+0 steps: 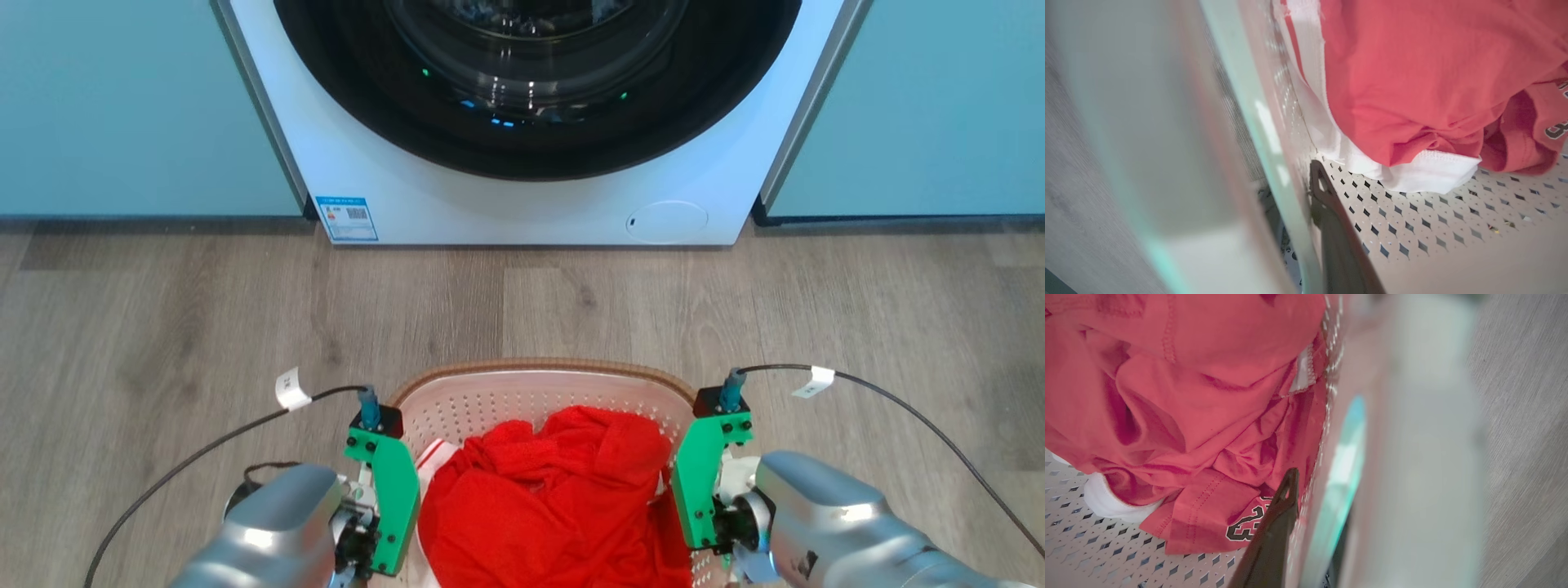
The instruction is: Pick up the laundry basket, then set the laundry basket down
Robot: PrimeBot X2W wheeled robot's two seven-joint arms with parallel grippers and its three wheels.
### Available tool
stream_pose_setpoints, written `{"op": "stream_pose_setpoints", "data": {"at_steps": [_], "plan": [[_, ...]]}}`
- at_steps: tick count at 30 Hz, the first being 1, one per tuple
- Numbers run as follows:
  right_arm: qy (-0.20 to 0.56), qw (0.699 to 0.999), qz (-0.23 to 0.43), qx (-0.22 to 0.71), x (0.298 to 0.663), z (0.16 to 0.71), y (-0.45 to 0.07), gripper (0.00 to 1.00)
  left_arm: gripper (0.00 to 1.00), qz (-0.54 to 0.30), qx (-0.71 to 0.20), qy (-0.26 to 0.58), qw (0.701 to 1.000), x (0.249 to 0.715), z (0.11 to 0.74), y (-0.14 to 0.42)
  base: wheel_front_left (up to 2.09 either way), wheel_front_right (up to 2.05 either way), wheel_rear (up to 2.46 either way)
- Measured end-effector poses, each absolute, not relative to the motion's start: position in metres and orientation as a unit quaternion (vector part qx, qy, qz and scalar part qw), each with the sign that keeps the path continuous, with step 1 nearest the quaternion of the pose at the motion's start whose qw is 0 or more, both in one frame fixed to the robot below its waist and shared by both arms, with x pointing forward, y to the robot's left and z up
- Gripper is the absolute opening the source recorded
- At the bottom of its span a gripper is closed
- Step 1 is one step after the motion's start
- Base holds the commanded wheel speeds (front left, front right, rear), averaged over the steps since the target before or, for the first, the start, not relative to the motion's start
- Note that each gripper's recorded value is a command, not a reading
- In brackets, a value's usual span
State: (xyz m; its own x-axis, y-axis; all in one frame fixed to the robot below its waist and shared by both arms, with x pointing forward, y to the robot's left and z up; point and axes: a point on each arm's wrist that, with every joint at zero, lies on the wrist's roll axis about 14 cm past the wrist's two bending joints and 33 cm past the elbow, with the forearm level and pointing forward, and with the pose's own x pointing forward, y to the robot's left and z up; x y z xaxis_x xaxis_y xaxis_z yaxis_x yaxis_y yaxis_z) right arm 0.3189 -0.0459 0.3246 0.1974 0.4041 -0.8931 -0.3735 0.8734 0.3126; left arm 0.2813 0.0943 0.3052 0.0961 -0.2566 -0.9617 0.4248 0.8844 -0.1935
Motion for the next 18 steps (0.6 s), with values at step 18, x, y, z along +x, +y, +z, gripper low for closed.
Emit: {"op": "stream_pose_setpoints", "data": {"at_steps": [18], "plan": [[0.583, 0.772, 0.255, 0.009, 0.313, 0.330, -0.045, 0.00, 0.00, -0.233, 0.066, 0.639, 0.730, 0.271, 0.308, 0.096, 0.00, 0.00, 0.00]]}}
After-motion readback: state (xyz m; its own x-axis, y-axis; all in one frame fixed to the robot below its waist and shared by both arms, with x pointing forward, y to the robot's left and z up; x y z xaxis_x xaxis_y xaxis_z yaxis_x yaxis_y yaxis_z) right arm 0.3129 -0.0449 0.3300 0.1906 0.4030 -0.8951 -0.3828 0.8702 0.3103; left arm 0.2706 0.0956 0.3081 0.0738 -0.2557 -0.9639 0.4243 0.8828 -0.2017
